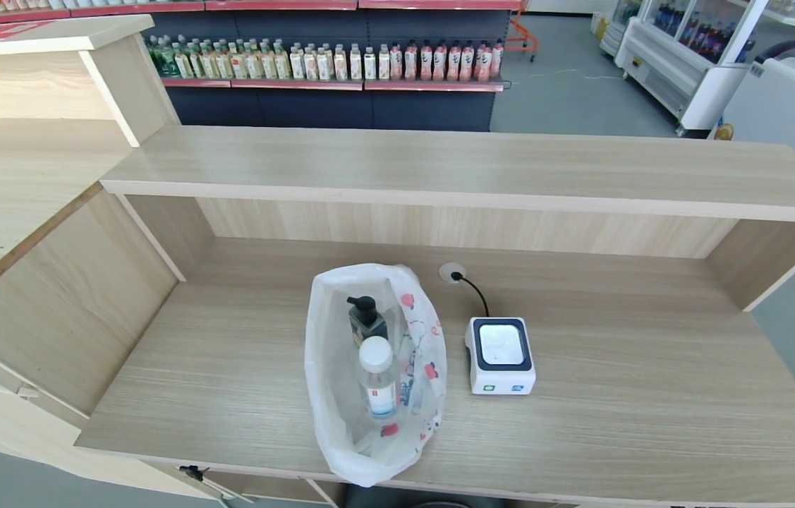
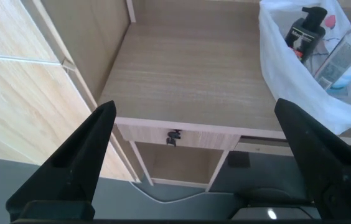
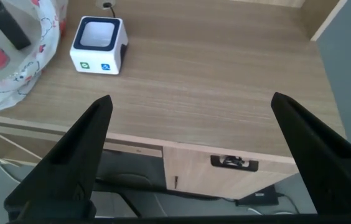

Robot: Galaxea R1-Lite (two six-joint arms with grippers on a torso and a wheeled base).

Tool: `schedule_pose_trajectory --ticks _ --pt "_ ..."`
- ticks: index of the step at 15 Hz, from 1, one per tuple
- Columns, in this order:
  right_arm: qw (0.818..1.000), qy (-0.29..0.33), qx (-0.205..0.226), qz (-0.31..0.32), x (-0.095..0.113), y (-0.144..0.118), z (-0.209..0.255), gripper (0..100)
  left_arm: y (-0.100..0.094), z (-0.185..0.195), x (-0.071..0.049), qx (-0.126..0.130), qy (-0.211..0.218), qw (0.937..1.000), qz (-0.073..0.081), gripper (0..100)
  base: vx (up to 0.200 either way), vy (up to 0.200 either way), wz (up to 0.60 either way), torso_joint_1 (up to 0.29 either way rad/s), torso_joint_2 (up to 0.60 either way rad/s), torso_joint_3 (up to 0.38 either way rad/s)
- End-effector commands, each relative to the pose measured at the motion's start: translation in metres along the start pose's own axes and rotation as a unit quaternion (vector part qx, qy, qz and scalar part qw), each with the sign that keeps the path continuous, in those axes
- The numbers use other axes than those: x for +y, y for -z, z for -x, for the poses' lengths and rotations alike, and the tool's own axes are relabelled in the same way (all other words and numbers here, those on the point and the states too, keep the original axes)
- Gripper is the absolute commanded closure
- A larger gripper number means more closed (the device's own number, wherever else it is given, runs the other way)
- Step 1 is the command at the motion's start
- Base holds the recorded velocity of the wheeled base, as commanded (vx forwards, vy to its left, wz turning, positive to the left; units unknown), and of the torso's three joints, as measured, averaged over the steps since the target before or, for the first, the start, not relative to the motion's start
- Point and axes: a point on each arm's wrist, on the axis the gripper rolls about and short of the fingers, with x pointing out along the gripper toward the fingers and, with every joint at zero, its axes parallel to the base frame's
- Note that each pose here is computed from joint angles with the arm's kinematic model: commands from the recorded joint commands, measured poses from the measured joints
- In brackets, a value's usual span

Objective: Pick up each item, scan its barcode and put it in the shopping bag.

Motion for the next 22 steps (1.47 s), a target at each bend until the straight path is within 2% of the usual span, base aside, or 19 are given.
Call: schedule_pose_trajectory --ticks 1,5,10,13,18,19,22 --pt "1.0 -0.001 0.002 0.0 0.0 0.0 -0.0002 0 0.0 0.0 0.0 0.0 0.0 1.0 -0.001 0 0.0 -0.2 0.0 -0.002 0.0 0.002" --pt "1.0 -0.001 0.002 0.001 0.0 0.0 -0.0002 0 0.0 0.0 0.0 0.0 0.0 1.0 0.001 0 0.0 -0.2 0.0 0.0 0.0 0.001" --pt "1.0 -0.001 0.002 0.001 0.0 0.0 -0.0002 0 0.0 0.0 0.0 0.0 0.0 1.0 0.001 0 0.0 0.0 0.0 0.0 0.0 0.0" --pt "1.0 -0.001 0.002 0.002 0.0 0.0 -0.0002 0 0.0 -0.0001 0.0 0.001 0.0 1.0 0.001 0 0.2 0.0 0.0 -0.002 0.0 0.002" --pt "1.0 -0.004 0.001 0.004 0.0001 -0.0001 -0.0002 0 0.0 0.0 0.0 0.0 0.0 1.0 0.002 0 0.0 0.0 0.0 0.0 0.0 0.0" --pt "1.0 -0.004 0.001 0.004 0.0001 -0.0001 -0.0002 100 0.0 0.0 0.0 0.0 0.0 1.0 0.002 0 0.0 0.0 0.0 0.0 0.0 0.0" --pt "1.0 -0.003 0.002 0.0 0.0001 0.0001 -0.0002 100 0.0 0.0 0.0 0.0 0.0 1.0 0.002 0 0.0 0.0 0.0 0.0 0.0 0.0"
